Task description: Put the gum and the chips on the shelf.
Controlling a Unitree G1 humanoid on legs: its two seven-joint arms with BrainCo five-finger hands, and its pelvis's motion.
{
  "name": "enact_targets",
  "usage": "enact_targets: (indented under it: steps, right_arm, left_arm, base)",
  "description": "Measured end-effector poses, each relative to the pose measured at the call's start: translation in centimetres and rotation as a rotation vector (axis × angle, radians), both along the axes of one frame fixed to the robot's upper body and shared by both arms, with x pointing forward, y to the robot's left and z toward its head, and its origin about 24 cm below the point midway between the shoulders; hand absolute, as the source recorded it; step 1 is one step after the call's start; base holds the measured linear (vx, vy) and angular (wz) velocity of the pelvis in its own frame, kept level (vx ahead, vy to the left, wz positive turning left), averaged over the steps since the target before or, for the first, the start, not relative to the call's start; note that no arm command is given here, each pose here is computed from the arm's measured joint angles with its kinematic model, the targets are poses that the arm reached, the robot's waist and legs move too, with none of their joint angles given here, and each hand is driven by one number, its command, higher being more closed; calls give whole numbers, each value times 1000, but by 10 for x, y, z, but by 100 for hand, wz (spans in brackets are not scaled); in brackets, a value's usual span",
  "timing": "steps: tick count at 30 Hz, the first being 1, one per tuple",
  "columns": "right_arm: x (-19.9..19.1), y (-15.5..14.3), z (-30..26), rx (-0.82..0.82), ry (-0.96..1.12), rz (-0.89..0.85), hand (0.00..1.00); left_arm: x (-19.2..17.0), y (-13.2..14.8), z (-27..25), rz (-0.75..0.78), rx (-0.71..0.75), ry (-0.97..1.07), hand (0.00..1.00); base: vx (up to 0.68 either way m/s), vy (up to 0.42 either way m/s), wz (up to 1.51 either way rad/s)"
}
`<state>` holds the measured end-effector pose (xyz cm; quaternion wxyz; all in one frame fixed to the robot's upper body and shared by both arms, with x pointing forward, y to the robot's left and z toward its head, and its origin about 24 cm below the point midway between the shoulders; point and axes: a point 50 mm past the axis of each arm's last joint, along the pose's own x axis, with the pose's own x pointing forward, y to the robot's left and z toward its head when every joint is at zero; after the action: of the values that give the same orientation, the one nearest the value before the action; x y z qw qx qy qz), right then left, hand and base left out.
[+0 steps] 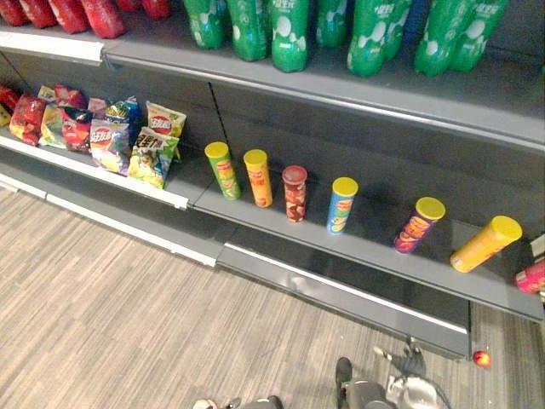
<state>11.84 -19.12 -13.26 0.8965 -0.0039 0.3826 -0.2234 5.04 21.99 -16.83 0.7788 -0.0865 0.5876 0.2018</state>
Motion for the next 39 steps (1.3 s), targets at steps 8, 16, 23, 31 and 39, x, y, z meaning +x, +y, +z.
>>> enact_targets:
  steps: [8, 16, 23, 31, 39]
  right_arm:
    - [-31, -21, -13, -50, 122, -144, 0]
    - [-70, -20, -22, -3, 211, -241, 0]
    - [-80, -15, -24, 61, 208, -278, 0]
    - [-85, -17, -25, 81, 220, -313, 0]
    - [-87, -19, -27, 98, 248, -318, 0]
  left_arm:
    - [-6, 1, -1, 77, -16, 3, 0]
    - [-14, 0, -2, 165, -21, -5, 0]
    - [-19, -1, -2, 215, -21, 0, 0]
    - [-19, -3, -2, 234, -21, -5, 0]
    - [-20, -7, -3, 241, -44, -8, 0]
  base:
    - [1, 0, -1]
    - [-6, 9, 4]
    - [53, 3, 9]
    - [64, -16, -5]
    - [48, -128, 10]
